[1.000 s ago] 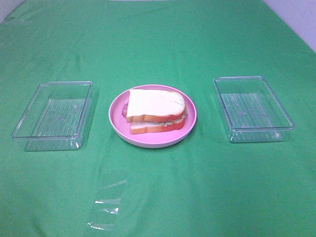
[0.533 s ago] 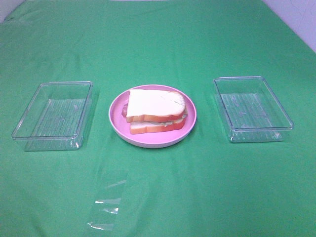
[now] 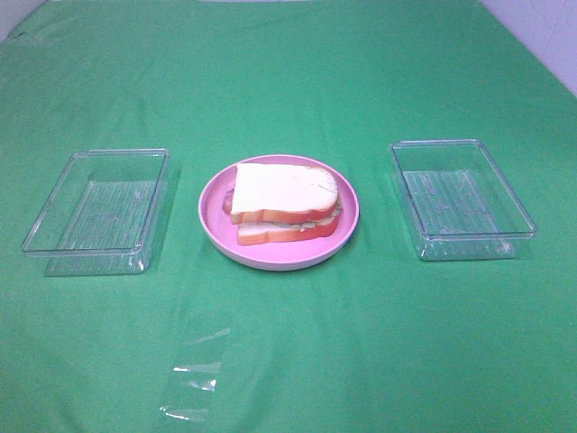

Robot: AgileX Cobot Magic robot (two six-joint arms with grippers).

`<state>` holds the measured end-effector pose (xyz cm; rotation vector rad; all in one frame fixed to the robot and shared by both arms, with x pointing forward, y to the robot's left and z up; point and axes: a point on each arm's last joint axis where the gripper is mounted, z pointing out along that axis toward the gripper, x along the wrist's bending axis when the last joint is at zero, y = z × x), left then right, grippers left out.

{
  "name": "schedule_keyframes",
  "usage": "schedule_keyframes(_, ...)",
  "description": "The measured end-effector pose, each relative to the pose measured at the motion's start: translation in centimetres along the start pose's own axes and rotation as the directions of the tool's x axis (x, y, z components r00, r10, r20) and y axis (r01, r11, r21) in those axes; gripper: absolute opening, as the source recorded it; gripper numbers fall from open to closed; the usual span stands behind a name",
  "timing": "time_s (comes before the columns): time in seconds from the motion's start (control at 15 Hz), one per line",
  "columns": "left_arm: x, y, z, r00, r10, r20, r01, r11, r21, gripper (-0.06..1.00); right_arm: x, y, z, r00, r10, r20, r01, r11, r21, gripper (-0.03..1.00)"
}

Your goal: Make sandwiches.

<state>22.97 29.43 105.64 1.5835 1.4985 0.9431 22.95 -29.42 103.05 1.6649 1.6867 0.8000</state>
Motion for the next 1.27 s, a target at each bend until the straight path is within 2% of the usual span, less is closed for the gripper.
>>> schedule_keyframes(1.27, 0.00, 0.00, 0.00, 1.000, 0.000, 0.000, 0.000, 1.000, 0.000, 0.97, 0.02, 0.03, 0.22, 1.000, -0.006, -0.003, 0.006, 1.000, -0.010, 0.89)
